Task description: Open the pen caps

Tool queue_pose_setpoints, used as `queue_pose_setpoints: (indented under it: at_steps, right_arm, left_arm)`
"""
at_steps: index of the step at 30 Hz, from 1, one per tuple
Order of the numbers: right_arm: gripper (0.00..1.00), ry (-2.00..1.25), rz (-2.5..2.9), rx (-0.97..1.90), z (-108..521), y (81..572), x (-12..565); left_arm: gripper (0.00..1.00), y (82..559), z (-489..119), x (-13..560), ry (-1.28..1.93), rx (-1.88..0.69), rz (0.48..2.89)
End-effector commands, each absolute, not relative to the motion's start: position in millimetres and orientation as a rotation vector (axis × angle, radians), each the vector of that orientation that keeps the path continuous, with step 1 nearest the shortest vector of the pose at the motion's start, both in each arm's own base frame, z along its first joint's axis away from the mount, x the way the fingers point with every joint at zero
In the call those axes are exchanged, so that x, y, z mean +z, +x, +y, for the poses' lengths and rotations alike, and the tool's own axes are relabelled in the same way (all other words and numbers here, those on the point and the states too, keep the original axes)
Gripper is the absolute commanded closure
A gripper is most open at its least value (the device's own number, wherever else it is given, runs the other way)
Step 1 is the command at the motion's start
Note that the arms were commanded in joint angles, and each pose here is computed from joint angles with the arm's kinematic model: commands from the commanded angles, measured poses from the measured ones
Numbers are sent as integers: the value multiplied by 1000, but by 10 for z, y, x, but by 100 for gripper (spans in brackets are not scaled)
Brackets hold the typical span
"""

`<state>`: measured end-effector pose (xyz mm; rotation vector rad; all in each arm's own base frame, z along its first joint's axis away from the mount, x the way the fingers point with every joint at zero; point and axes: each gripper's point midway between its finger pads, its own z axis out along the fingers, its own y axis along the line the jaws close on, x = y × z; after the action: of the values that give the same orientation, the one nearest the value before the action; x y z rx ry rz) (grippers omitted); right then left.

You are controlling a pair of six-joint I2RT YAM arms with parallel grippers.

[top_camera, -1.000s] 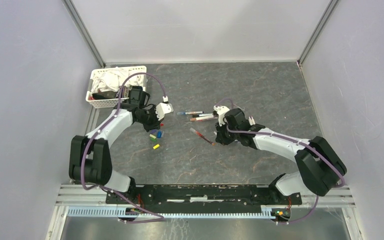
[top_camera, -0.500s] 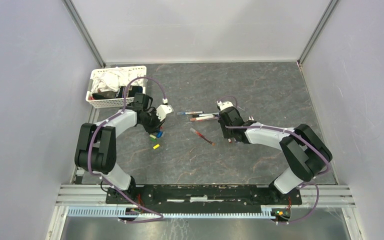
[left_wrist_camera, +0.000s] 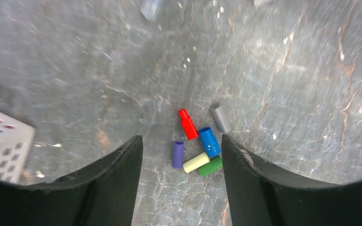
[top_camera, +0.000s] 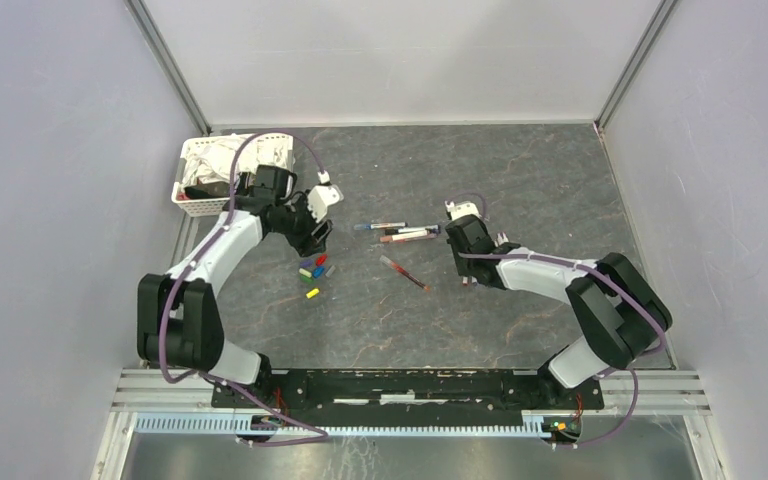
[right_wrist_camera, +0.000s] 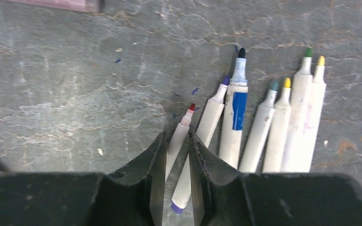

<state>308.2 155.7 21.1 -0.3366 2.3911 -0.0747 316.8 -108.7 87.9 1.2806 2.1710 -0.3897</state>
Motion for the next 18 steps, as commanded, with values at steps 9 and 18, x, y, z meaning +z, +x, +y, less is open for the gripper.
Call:
queue_pose_setpoints:
  at_steps: [9, 18]
  right_arm:
    - [53, -464, 2214, 105, 1968, 3149, 805]
    - [48, -929, 2186, 422, 2946, 2800, 558]
  left_arm:
    - [0, 3140, -1331, 2201, 1158, -483, 1966]
    - [0, 3020, -1312, 2456, 1120, -483, 1965]
